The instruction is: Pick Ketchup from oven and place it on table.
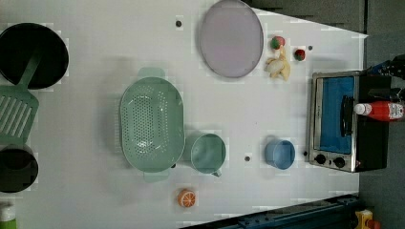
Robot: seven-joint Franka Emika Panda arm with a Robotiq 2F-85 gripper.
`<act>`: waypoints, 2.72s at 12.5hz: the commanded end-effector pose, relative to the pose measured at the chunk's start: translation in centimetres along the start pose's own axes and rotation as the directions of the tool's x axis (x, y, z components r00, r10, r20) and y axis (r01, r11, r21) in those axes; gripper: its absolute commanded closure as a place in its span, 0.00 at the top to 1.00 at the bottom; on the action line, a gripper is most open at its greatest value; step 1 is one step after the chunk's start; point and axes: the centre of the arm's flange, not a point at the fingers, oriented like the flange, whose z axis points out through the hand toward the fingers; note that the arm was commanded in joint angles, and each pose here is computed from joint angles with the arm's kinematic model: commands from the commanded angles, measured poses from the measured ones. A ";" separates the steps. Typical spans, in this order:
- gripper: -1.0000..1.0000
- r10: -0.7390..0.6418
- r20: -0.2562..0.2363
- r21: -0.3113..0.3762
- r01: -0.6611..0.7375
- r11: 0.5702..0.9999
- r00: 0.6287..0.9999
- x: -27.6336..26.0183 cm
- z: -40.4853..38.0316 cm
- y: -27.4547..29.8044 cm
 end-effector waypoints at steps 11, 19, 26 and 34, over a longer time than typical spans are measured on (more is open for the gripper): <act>1.00 0.385 0.037 0.053 -0.387 0.921 0.922 5.5 -3.7 19.6; 1.00 0.630 -0.065 0.051 -0.628 0.777 0.774 18.7 5.5 29.3; 1.00 0.704 -0.158 0.027 -0.710 0.704 0.692 25.9 13.2 30.7; 1.00 0.744 -0.151 0.026 -0.750 0.661 0.651 27.5 19.2 31.3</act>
